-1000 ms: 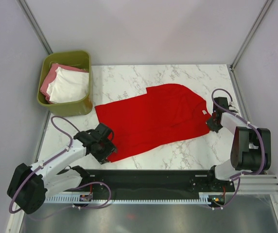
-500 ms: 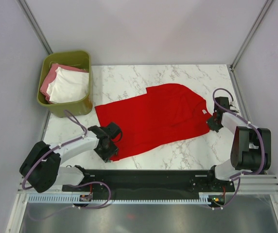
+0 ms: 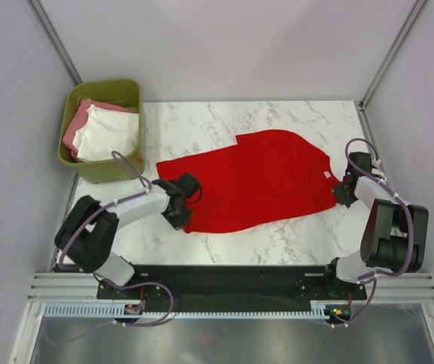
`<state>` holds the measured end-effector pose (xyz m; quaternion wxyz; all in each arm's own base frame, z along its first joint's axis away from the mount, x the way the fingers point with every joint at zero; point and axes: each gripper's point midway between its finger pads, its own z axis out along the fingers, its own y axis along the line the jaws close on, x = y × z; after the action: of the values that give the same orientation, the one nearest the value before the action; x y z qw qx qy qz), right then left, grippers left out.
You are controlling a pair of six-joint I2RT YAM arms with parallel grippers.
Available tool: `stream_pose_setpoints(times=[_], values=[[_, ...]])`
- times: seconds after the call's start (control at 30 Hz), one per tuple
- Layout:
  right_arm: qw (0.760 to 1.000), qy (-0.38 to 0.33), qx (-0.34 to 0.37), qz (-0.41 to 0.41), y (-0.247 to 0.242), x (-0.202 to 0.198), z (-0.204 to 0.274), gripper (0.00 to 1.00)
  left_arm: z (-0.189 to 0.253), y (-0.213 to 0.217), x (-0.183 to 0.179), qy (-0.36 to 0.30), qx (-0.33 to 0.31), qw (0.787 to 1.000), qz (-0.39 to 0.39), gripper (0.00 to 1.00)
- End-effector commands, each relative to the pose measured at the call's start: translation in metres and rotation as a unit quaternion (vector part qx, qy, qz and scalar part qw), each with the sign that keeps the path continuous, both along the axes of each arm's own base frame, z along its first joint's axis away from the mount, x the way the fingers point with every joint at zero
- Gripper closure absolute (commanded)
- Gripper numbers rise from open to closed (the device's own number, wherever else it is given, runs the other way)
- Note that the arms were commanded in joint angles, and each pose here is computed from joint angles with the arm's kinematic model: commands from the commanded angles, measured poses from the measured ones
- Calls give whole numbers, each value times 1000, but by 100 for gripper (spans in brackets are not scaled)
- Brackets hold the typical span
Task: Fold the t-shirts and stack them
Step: Fold the tshirt
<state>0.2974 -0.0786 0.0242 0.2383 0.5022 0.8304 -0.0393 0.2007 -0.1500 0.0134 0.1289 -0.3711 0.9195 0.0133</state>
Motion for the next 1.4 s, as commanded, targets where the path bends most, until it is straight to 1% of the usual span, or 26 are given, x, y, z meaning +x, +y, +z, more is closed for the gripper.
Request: stream_pose_setpoints(times=[0.0,0.07,0.13,0.23,0.27,0.4,0.47,0.5,0.53,0.6,0.63,0.67,0.73,0.8,0.83,0.9,0.93,1.0,1.03,1.1,1.13,1.17,1.2,1.23,1.3,1.37], values=[[1000,-16,-6,-25,-16,10,10,100,5,-2,65,-52,16,998,-13,98],[999,-16,-2,-38,-22,12,12,100,6,-2,89,-50,13,999,-15,98],[999,-8,2,-37,-22,10,13,100,12,10,110,-58,12,998,1,98],[999,-10,2,-36,-22,9,20,100,34,29,142,-92,16,996,8,98],[999,-10,4,-35,-20,8,20,100,44,33,153,-103,18,994,-4,98],[999,-19,13,-43,-4,-3,31,100,68,46,166,-129,17,991,-20,98],[999,-7,5,-46,1,-18,28,100,64,45,150,-117,6,993,-28,98],[999,-12,3,-49,1,-22,32,100,68,41,140,-117,-13,993,-29,98],[999,-7,-3,-51,0,-27,32,100,51,44,116,-90,-17,995,-27,98],[999,16,-11,-50,0,-42,31,100,42,38,89,-74,-38,996,-21,98],[999,25,-18,-45,-2,-47,32,100,49,38,80,-85,-44,995,-23,98],[998,33,-33,-48,-6,-51,34,100,38,42,60,-70,-40,997,-21,98],[997,34,-50,-37,-7,-56,44,100,42,43,43,-82,-52,995,-23,98],[997,17,-65,-36,-9,-56,56,100,49,45,38,-90,-53,994,-25,98],[997,4,-69,-32,-9,-49,67,100,62,45,44,-108,-56,992,-31,98],[997,-5,-71,-24,-6,-41,79,100,75,45,47,-111,-52,992,-36,98],[997,-31,-75,-13,-3,-26,98,100,95,41,59,-133,-57,989,-41,98],[995,-52,-86,-2,-1,-12,120,100,114,37,69,-147,-61,986,-46,98],[992,-84,-91,3,2,2,146,100,137,34,81,-169,-66,982,-51,98],[991,-100,-90,4,3,11,170,100,156,34,92,-181,-77,979,-46,98],[986,-140,-94,6,4,23,206,100,180,32,101,-201,-88,975,-46,98],[984,-146,-98,8,4,22,221,100,194,34,107,-211,-94,972,-42,98],[976,-190,-105,8,4,28,259,100,225,33,115,-246,-101,963,-44,98],[972,-209,-110,8,3,28,278,100,241,34,116,-259,-101,959,-44,98],[954,-274,-125,8,4,17,334,100,290,36,115,-320,-111,940,-45,98],[939,-314,-140,3,3,1,370,100,320,40,109,-360,-118,925,-39,98]])
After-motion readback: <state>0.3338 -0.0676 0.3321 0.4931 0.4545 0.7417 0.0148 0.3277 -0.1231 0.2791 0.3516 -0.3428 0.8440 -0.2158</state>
